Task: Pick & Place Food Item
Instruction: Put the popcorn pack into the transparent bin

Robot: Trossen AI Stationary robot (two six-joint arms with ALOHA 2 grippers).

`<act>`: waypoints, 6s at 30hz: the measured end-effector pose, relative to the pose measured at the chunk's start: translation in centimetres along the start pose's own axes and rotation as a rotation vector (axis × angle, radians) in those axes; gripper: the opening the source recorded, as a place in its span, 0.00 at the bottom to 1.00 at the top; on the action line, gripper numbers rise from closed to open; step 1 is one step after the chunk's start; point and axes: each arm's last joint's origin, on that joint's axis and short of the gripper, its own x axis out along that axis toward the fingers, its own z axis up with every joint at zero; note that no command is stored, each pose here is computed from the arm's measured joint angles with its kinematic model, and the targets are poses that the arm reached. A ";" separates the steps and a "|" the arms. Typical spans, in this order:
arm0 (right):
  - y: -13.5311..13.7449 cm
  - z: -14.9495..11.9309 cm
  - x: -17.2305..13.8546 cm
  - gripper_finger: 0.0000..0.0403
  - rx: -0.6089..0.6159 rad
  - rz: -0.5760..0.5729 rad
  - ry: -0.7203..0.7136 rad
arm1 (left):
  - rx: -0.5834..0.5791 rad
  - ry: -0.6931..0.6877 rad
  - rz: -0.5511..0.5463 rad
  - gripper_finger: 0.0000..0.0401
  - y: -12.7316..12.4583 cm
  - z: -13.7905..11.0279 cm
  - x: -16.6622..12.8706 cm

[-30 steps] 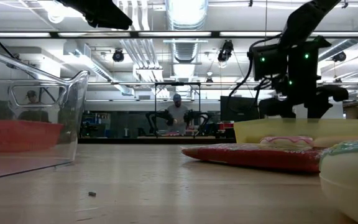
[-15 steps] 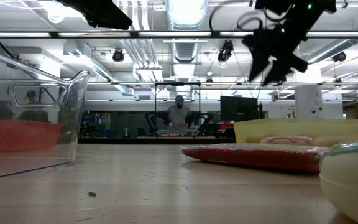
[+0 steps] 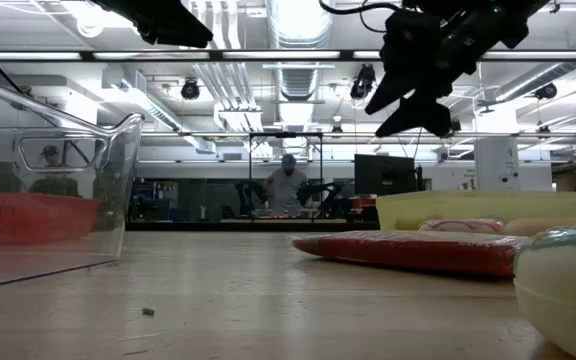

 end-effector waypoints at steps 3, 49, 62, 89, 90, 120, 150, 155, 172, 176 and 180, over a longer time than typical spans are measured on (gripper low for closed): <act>0.8 -1.2 1.3 0.57 -0.025 0.003 0.072 | 0.000 0.000 0.000 0.72 0.0 0.0 0.0; 9.4 -9.7 1.7 0.57 0.323 -0.037 0.024 | 0.000 0.001 0.001 0.72 0.0 0.0 0.0; 11.8 -15.9 -0.5 0.57 0.247 -0.062 0.045 | 0.000 0.001 0.000 0.72 0.0 0.0 0.0; 12.5 -17.9 1.9 0.57 0.297 -0.089 -0.004 | 0.000 0.000 -0.002 0.72 0.0 0.0 0.0; 12.3 -17.4 2.1 0.57 0.295 -0.092 -0.003 | 0.000 0.000 -0.002 0.72 0.0 0.0 0.0; 12.3 -17.3 3.8 0.54 0.252 -0.100 0.168 | 0.000 0.001 0.001 0.72 0.0 0.0 0.0; 11.7 -19.2 5.8 0.45 0.420 -0.168 0.348 | 0.000 0.000 -0.002 0.72 0.0 0.0 0.0; 11.6 -19.2 5.9 0.44 0.420 -0.170 0.352 | 0.000 0.000 -0.002 0.72 0.0 0.0 0.0; 11.5 -19.2 5.9 0.44 0.414 -0.172 0.352 | 0.000 0.001 0.001 0.72 0.0 0.0 0.0; 11.5 -19.2 5.9 0.44 0.412 -0.171 0.352 | 0.000 0.001 0.001 0.72 0.0 0.0 0.0; 11.5 -19.2 5.9 0.44 0.415 -0.172 0.352 | -0.017 -0.001 0.001 0.72 0.0 0.0 0.0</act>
